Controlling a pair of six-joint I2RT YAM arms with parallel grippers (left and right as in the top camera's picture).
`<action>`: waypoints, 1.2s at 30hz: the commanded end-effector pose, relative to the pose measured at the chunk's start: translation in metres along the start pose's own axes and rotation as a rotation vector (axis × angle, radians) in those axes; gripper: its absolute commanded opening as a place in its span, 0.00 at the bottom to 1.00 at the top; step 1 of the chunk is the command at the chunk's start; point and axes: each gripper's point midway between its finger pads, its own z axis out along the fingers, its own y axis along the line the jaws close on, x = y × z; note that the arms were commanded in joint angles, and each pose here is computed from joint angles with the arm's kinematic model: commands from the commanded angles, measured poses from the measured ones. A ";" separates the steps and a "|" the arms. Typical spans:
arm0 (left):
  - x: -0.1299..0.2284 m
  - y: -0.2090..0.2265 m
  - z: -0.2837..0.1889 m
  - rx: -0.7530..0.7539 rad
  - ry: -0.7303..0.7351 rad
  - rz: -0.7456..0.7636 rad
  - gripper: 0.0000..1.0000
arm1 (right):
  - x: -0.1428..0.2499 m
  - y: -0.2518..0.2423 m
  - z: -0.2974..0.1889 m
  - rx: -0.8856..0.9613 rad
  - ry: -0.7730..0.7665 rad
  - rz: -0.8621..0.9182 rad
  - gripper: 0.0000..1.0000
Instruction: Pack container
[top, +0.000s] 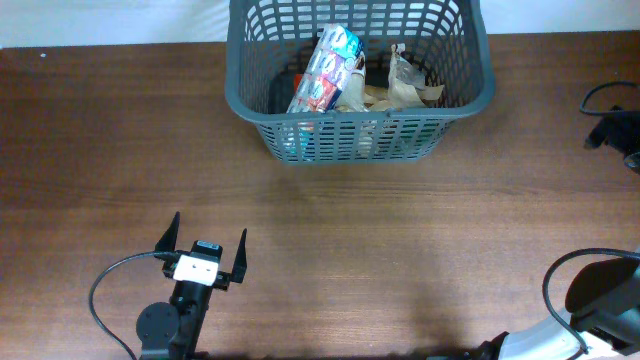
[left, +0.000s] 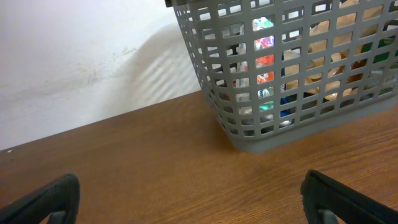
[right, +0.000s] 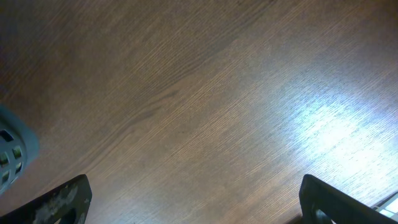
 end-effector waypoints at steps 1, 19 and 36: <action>0.003 0.003 0.000 -0.020 0.004 -0.009 0.99 | 0.000 -0.001 -0.004 0.000 -0.012 0.012 0.99; 0.003 0.003 0.000 -0.020 0.004 -0.009 0.99 | 0.000 -0.001 -0.004 0.000 -0.010 0.012 0.99; 0.003 0.003 0.000 -0.020 0.004 -0.009 0.99 | 0.001 -0.001 -0.013 -0.005 -0.034 0.011 0.99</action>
